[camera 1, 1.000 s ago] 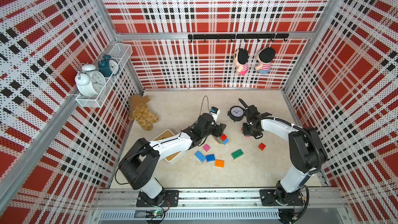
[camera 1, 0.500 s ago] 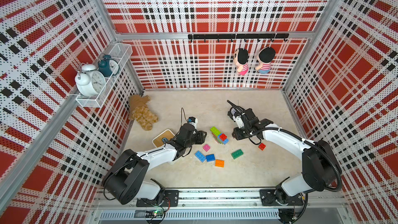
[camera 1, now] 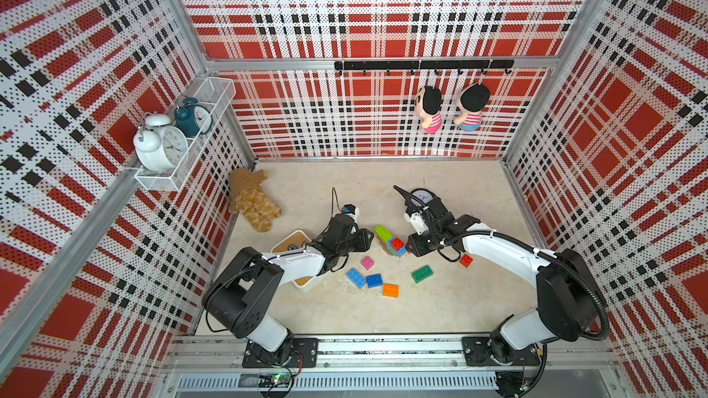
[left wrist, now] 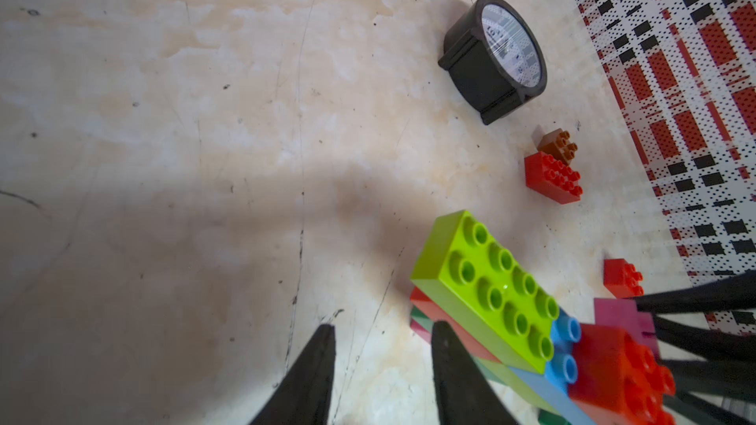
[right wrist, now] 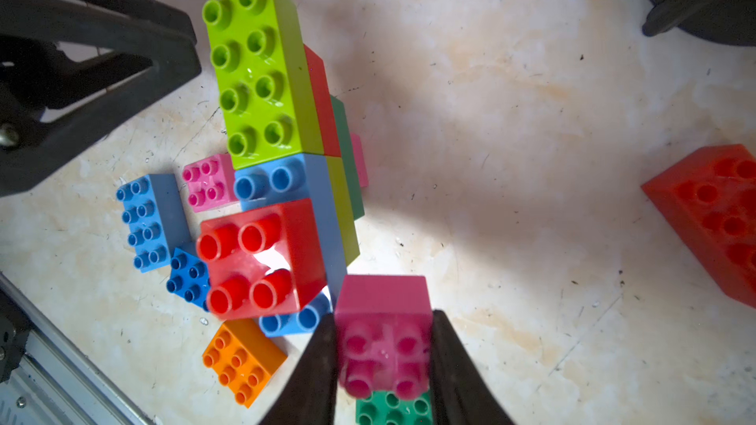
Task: Assemble a heart with building blocks
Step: Adjust the building block at the center of the board.
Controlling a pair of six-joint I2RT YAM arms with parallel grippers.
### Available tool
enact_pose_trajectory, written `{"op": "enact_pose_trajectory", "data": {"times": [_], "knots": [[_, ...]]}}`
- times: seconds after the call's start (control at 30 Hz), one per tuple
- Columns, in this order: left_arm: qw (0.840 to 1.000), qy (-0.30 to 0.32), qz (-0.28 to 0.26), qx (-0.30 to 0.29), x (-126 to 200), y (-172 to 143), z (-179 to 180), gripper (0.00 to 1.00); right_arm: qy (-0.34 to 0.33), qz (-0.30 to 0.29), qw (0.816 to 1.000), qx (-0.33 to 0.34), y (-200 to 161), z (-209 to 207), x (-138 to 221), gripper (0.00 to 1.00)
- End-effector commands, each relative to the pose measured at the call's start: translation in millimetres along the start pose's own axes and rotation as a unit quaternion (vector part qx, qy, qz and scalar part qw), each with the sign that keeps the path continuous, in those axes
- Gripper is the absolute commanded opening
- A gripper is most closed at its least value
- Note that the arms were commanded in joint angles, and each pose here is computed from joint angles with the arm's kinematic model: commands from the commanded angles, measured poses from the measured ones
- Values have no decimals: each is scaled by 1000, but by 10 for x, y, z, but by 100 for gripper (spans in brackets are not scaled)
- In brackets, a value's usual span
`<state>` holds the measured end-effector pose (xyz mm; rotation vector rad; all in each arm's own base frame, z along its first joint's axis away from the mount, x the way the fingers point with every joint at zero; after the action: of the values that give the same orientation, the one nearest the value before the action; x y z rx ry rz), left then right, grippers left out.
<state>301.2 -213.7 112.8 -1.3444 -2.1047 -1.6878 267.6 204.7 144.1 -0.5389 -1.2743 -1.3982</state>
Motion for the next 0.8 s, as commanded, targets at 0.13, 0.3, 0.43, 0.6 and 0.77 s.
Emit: {"op": "enact_pose_trajectory", "data": {"times": [0.13,0.3,0.43,0.6,0.77], "knots": [[1000,-16,-5,-15,-144,117,-80,42,22,13,999,21,-94,111,-4,9],[1000,-20,-6,-20,-213,171,-100,42,32,18,999,26,-113,165,-23,9],[999,-29,-3,-25,-286,207,-127,42,38,25,998,32,-138,219,-55,9],[999,-42,2,-32,-375,232,-179,41,48,27,998,41,-148,286,-68,9],[998,-58,8,-39,-461,246,-249,40,60,29,997,48,-140,362,-94,9]]}}
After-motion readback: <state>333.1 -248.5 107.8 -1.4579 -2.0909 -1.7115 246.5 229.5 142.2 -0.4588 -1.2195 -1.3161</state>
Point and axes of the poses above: each gripper's point midway between its finger pads, its own x axis back along the fingers, its own z axis along the line the jaws close on, y = z × x, the point moved 6 cm from there along x, back along the fingers, and after that the axes turned 11 degrees about -x, right-handed, at the moved point
